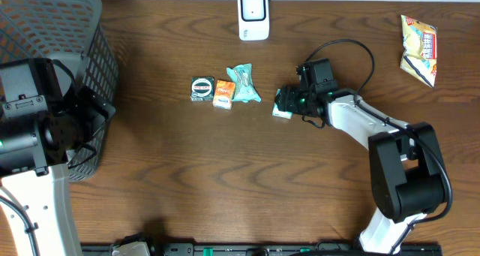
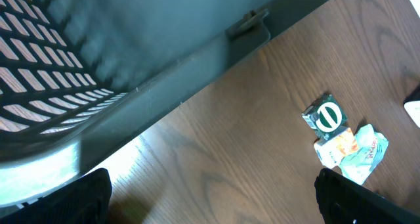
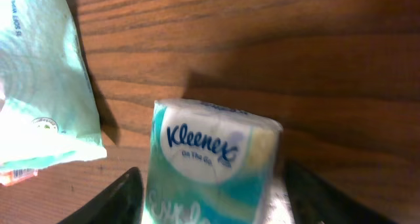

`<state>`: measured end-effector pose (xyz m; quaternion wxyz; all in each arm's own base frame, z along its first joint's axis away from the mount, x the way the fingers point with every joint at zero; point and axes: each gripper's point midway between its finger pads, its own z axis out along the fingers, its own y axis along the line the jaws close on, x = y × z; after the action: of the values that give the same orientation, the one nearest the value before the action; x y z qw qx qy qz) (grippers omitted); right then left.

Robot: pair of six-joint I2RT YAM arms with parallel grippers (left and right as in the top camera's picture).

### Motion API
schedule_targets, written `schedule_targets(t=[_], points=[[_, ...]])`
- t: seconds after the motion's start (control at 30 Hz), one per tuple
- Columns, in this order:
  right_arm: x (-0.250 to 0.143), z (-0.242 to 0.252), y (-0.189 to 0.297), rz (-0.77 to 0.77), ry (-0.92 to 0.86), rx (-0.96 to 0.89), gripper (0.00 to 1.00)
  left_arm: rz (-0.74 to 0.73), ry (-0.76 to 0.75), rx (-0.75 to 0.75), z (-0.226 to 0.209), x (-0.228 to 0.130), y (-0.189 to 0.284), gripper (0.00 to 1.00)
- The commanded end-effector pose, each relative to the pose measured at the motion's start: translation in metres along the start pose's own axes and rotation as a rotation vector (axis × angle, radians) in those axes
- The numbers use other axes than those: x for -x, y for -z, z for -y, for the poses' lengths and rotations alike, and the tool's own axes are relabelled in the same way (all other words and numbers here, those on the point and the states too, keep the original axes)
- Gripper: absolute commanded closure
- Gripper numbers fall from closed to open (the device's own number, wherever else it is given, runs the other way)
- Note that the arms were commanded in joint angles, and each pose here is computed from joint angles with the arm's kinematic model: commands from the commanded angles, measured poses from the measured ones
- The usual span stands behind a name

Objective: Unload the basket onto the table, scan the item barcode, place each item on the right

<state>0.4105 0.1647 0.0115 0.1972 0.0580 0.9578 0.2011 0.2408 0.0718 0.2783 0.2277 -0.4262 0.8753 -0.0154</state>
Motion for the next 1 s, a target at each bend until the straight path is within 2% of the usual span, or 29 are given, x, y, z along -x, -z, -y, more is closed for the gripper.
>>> schedule_targets(t=[0.0,0.13,0.33,0.47,0.53,0.67,0.87,0.97], points=[[-0.024,0.010,-0.018,-0.086,-0.035,-0.012,0.48,0.015,0.010,0.000,-0.002,0.003,0.004,0.03],[-0.026,0.008,-0.015,-0.105,-0.045,0.012,0.54,0.015,0.010,0.000,-0.002,0.003,0.004,0.02],[-0.024,0.020,-0.009,-0.120,-0.091,0.020,0.54,0.015,0.010,0.000,-0.002,0.003,0.004,0.03],[-0.023,0.024,-0.007,-0.133,-0.107,0.038,0.49,0.015,0.010,0.000,-0.002,0.003,0.004,0.02],[-0.021,0.008,0.000,-0.157,-0.044,0.168,0.39,0.015,0.010,0.000,-0.002,0.003,0.004,0.02],[-0.012,0.003,0.017,-0.162,-0.063,0.272,0.36,0.015,0.010,0.000,-0.002,0.003,0.004,0.02],[-0.017,0.029,0.017,-0.173,-0.103,0.155,0.43,0.015,0.010,0.000,-0.002,0.003,0.004,0.02],[-0.015,0.024,0.014,-0.160,-0.083,0.160,0.45,0.015,0.010,0.000,-0.002,0.003,0.004,0.02]])
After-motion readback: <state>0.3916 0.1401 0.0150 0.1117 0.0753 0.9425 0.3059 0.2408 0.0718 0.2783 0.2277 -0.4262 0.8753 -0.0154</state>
